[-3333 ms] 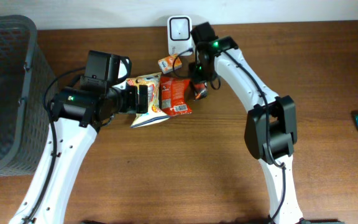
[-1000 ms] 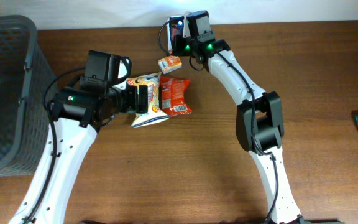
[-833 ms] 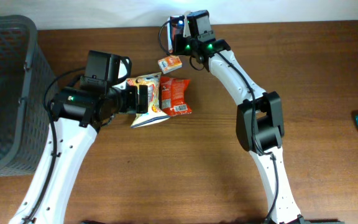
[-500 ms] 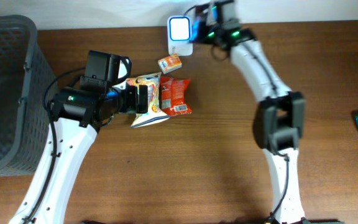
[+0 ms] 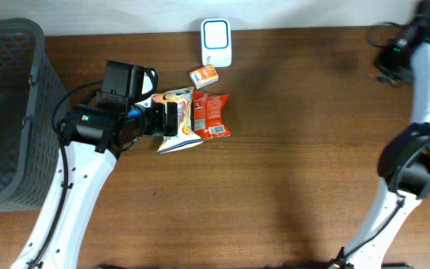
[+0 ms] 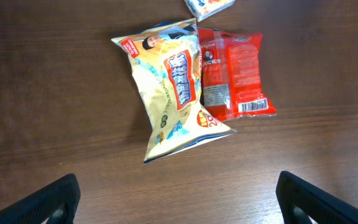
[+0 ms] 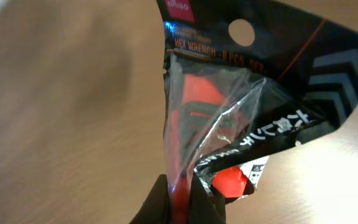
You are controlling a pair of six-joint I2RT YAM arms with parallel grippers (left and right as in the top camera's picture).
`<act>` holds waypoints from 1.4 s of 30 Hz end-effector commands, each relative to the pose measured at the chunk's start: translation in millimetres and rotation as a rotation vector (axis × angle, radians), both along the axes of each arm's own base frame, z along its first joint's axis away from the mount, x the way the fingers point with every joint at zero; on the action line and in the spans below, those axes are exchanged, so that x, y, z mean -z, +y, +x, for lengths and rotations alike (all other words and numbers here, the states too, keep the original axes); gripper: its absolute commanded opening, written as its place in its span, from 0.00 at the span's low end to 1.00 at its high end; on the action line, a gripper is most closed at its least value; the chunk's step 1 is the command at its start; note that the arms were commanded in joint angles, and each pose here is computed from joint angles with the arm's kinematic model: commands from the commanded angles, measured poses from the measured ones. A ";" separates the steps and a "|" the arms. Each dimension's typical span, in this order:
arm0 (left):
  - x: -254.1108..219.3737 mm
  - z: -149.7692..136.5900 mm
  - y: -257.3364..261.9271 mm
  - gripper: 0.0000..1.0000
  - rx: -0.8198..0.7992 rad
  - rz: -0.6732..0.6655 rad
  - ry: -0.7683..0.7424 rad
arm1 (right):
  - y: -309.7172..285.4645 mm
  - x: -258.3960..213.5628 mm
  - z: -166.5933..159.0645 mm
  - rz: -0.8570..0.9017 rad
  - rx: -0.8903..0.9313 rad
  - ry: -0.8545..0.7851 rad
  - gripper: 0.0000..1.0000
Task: Scan the item barcode
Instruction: 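Carry the wrench package right and drop it at the table edge, then grasp the red snack bag with the right gripper and raise it to the scanner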
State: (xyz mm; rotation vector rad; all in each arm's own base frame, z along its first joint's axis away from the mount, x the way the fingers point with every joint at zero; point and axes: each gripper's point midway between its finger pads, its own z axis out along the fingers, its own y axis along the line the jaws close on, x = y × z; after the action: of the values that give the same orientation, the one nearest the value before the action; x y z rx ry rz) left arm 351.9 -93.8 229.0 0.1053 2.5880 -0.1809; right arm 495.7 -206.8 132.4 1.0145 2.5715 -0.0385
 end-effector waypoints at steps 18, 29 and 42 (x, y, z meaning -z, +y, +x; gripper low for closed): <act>-1.6 0.9 0.1 0.99 0.004 0.008 -0.006 | -137.0 92.2 -106.2 0.026 0.322 0.175 0.62; -1.6 0.9 0.1 0.99 0.004 0.008 -0.006 | -43.0 42.2 -43.6 0.518 -0.106 -0.221 0.99; -1.6 0.8 0.1 0.99 0.004 0.008 -0.005 | 166.4 39.0 -4.0 0.600 -0.662 -0.100 0.99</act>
State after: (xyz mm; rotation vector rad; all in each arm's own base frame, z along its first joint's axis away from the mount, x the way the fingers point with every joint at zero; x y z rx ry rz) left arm 352.0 -93.8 229.0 0.1053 2.5877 -0.1810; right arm 491.5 -62.7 95.1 0.3773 2.6188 1.1732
